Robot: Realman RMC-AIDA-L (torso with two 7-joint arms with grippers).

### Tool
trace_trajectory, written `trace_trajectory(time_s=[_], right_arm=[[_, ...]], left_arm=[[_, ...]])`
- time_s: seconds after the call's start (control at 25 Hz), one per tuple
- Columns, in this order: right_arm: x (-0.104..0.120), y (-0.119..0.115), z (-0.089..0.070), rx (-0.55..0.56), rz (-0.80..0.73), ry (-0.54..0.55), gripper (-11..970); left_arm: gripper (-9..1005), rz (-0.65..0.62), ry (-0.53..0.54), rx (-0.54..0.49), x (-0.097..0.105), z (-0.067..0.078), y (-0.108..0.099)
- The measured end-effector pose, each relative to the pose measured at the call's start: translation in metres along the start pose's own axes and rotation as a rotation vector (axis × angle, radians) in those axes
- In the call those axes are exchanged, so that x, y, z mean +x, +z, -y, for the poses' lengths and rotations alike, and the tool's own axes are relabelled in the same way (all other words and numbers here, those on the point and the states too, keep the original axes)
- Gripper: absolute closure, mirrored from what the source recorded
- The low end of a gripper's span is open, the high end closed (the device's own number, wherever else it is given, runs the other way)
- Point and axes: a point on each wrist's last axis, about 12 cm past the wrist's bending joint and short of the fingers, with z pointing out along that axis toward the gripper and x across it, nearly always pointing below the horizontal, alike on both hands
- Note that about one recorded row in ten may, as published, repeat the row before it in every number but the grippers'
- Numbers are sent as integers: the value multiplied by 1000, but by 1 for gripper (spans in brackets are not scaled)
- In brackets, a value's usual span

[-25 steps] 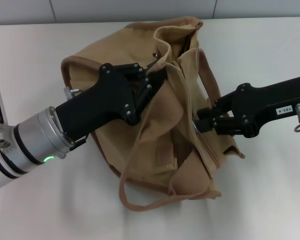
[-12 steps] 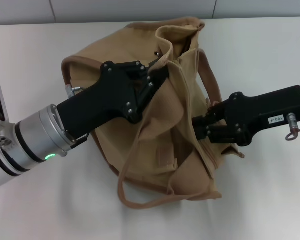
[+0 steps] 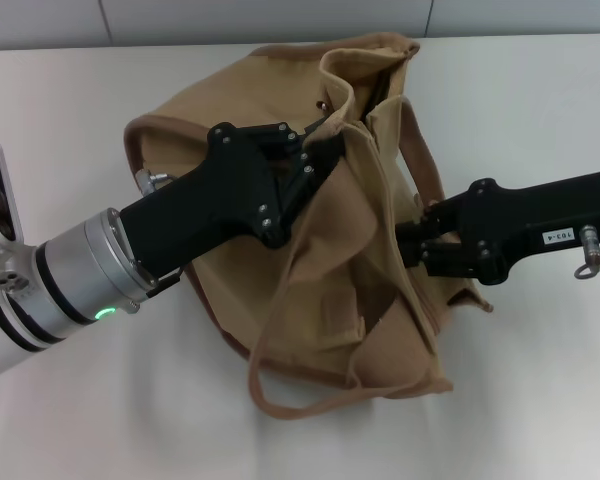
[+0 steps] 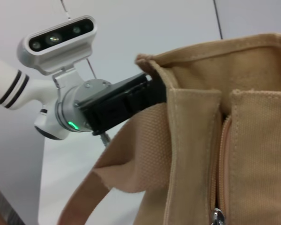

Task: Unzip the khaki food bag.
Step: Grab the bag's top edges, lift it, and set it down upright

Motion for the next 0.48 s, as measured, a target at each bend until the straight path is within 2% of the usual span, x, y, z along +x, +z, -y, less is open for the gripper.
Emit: trace_trajectory(time_s=[0.48], right_arm=[[1,6,1,-5,1,-11,728]], left_arm=[[966,1,-6,12,0,1,4]])
